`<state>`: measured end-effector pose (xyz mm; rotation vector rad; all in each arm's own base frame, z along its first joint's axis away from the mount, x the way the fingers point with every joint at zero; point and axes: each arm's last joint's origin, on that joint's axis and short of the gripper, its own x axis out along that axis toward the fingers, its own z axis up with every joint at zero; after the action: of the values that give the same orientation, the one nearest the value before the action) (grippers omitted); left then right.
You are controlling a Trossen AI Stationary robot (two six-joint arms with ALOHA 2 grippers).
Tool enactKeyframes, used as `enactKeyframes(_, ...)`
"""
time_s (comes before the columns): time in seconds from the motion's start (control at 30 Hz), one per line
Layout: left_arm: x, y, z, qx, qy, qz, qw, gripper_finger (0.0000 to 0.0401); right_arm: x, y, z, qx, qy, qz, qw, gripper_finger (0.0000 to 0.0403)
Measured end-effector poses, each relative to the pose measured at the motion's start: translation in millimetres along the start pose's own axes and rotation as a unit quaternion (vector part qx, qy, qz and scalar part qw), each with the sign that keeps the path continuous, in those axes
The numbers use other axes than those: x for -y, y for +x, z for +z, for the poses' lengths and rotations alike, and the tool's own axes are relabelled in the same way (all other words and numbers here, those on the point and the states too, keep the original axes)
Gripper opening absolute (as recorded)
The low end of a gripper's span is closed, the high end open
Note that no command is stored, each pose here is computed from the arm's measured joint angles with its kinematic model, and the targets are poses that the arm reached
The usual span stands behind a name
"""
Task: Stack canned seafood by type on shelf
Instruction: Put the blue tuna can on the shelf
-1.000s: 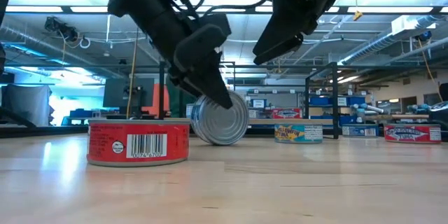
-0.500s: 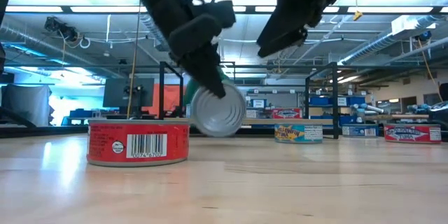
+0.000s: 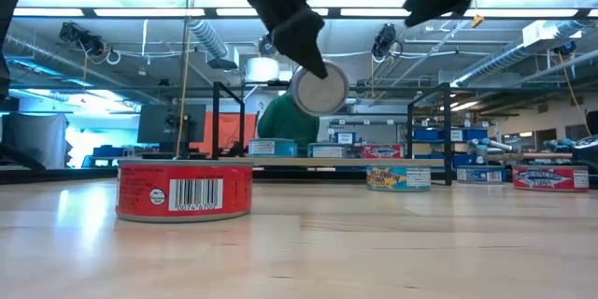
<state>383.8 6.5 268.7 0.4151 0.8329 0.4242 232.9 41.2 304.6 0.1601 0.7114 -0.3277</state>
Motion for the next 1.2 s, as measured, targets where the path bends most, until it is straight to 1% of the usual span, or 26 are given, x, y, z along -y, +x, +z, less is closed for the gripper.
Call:
enactKeyframes(0.1, -10, 14, 0, 0.004, 0.024, 0.019, 1.0, 0.0148, 2, -12, -5, -0.001, -0.001, -0.014, 1.0, 0.0203)
enactKeyframes(0.23, -13, 36, -3, -0.008, 0.073, 0.045, 0.996, 0.0148, 2, -21, -10, 0.0, 0.006, -0.033, 0.999, 0.0184)
enactKeyframes(0.33, -14, 50, -6, -0.017, 0.102, 0.065, 0.993, 0.0148, 0, -24, -11, 0.009, 0.013, -0.036, 0.999, 0.0171)
enactKeyframes(0.6, -17, 83, -19, -0.048, 0.101, 0.077, 0.991, 0.0148, -4, -24, -13, 0.009, 0.008, -0.032, 0.999, 0.0165)
enactKeyframes(0.7, -16, 94, -26, -0.064, 0.114, 0.074, 0.989, 0.0148, -4, -24, -13, 0.01, 0.014, -0.032, 0.999, 0.0164)
enactKeyframes(0.9, -21, 102, -30, -0.07, 0.122, 0.073, 0.987, 0.0148, -4, -24, -13, 0.01, 0.014, -0.032, 0.999, 0.0165)
enactKeyframes(0.97, -22, 103, -30, -0.068, 0.121, 0.07, 0.988, 0.0156, -4, -24, -13, 0.009, 0.016, -0.032, 0.999, 0.0164)
enactKeyframes(1.07, -23, 104, -31, -0.067, 0.119, 0.065, 0.988, 0.018, -4, -24, -13, 0.009, 0.02, -0.031, 0.999, 0.0163)
enactKeyframes(1.2, -24, 106, -32, -0.056, 0.114, 0.039, 0.991, 0.0192, -4, -24, -13, 0.009, 0.02, -0.031, 0.999, 0.0164)
